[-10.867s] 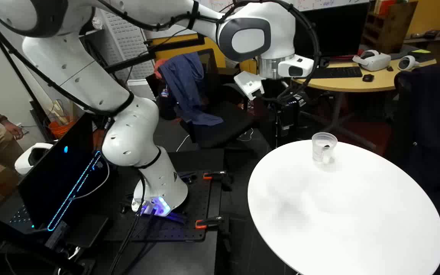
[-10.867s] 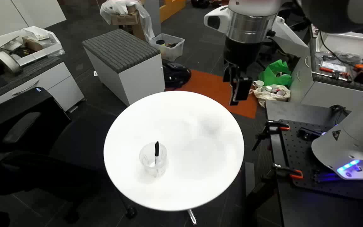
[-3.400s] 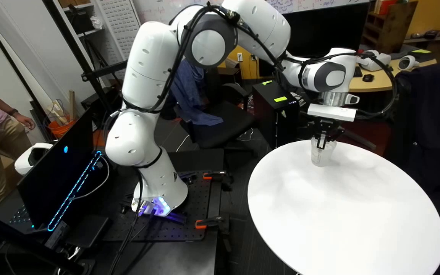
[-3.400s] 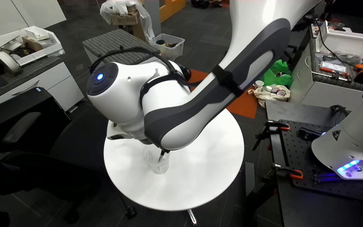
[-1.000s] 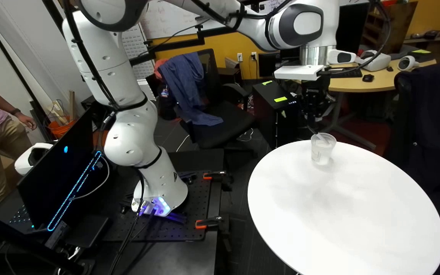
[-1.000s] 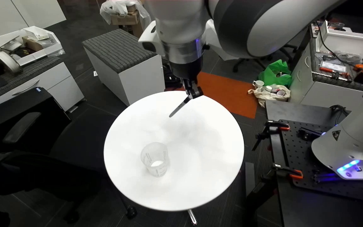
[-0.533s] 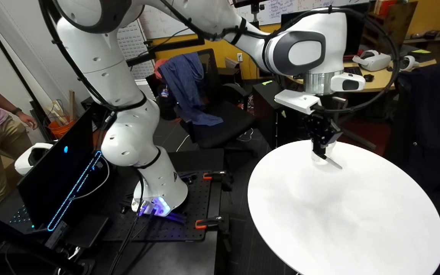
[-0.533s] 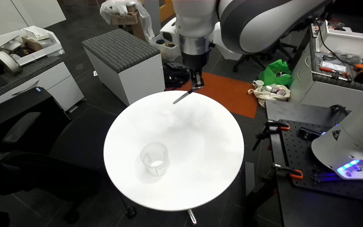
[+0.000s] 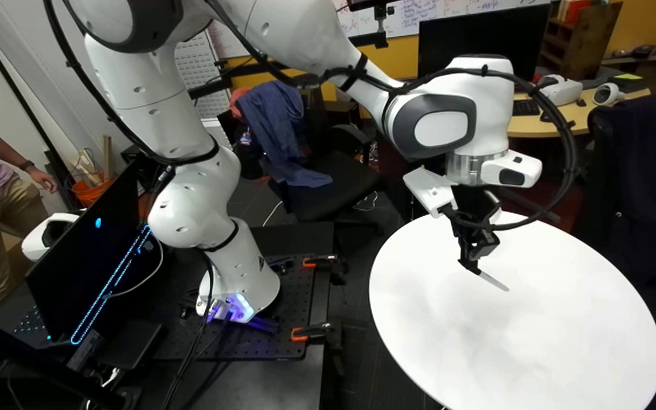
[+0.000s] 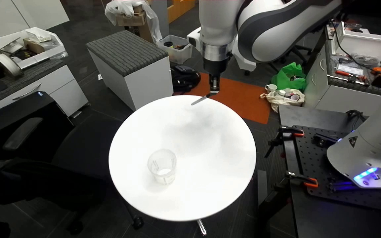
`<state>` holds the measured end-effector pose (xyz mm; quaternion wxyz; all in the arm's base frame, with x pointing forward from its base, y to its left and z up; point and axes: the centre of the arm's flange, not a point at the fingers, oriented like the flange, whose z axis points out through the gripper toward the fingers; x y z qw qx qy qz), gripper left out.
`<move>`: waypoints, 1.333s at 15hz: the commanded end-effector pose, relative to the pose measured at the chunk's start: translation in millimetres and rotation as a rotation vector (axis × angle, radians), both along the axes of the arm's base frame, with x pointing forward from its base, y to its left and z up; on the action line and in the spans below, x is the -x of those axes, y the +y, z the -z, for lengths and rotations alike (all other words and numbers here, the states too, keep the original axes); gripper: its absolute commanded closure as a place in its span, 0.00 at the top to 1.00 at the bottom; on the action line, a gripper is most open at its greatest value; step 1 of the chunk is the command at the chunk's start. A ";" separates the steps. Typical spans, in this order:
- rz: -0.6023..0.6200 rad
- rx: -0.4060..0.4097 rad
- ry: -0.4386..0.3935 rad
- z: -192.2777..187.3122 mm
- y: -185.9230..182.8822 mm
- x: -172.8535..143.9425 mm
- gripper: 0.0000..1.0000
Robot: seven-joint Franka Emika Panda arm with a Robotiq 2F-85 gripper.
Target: Take the black pen out of the clear cup
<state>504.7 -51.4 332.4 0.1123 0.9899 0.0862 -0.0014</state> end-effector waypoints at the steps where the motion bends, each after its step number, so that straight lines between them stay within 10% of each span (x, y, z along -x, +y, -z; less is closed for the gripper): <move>1: 0.106 -0.019 -0.033 14.2 -18.8 17.2 0.04; 20: 0.486 0.105 -0.254 97.1 -23.8 -19.9 0.04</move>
